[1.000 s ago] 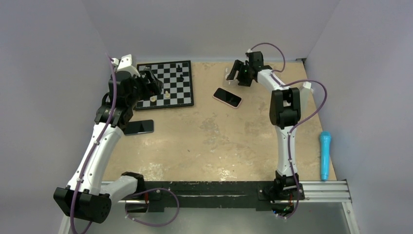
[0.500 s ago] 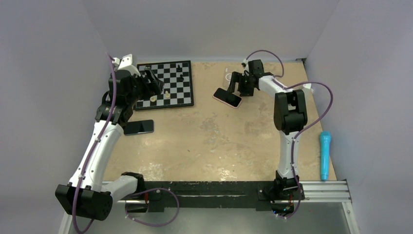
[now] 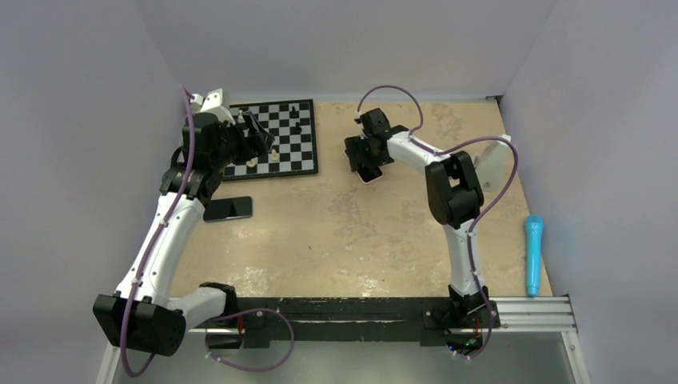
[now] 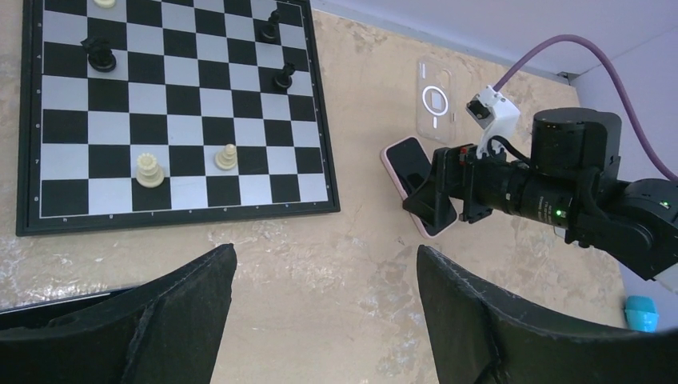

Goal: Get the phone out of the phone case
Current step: Pick up the phone at the center of the board.

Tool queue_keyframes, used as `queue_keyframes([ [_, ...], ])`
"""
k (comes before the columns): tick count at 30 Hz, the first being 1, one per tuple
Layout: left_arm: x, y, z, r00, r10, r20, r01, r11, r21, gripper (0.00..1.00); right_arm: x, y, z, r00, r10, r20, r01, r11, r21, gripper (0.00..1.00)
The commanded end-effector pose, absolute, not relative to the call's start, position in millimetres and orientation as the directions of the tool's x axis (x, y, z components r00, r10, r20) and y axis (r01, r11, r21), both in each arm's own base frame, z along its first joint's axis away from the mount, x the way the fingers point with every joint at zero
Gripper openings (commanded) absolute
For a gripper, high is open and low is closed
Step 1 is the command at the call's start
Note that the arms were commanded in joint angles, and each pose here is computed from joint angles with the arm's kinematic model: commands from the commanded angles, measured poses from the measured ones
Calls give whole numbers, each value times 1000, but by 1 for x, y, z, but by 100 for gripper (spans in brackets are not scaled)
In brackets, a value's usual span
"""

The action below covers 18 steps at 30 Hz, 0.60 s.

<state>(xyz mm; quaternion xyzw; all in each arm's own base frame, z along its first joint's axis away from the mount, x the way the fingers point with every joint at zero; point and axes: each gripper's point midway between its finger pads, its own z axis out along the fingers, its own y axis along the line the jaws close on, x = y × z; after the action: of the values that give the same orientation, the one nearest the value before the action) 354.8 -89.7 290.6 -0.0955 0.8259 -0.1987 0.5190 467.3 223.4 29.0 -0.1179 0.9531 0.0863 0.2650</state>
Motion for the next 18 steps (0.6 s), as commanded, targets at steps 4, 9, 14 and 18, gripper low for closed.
queue_keyframes([
  [4,360,-95,305,-411,-382,-828,89,887,-454,86,476,221,28,-821,-239,-518,-273,962,-10,94],
  [9,362,-95,302,-418,-383,-824,82,887,-454,86,477,227,14,-831,-297,-470,-288,953,-94,95],
  [14,364,-98,298,-445,-404,-800,78,872,-483,79,477,234,3,-830,-322,-456,-307,946,-107,92],
  [18,365,-103,296,-459,-409,-789,93,860,-501,80,466,234,-6,-843,-320,-433,-318,945,-79,79],
])
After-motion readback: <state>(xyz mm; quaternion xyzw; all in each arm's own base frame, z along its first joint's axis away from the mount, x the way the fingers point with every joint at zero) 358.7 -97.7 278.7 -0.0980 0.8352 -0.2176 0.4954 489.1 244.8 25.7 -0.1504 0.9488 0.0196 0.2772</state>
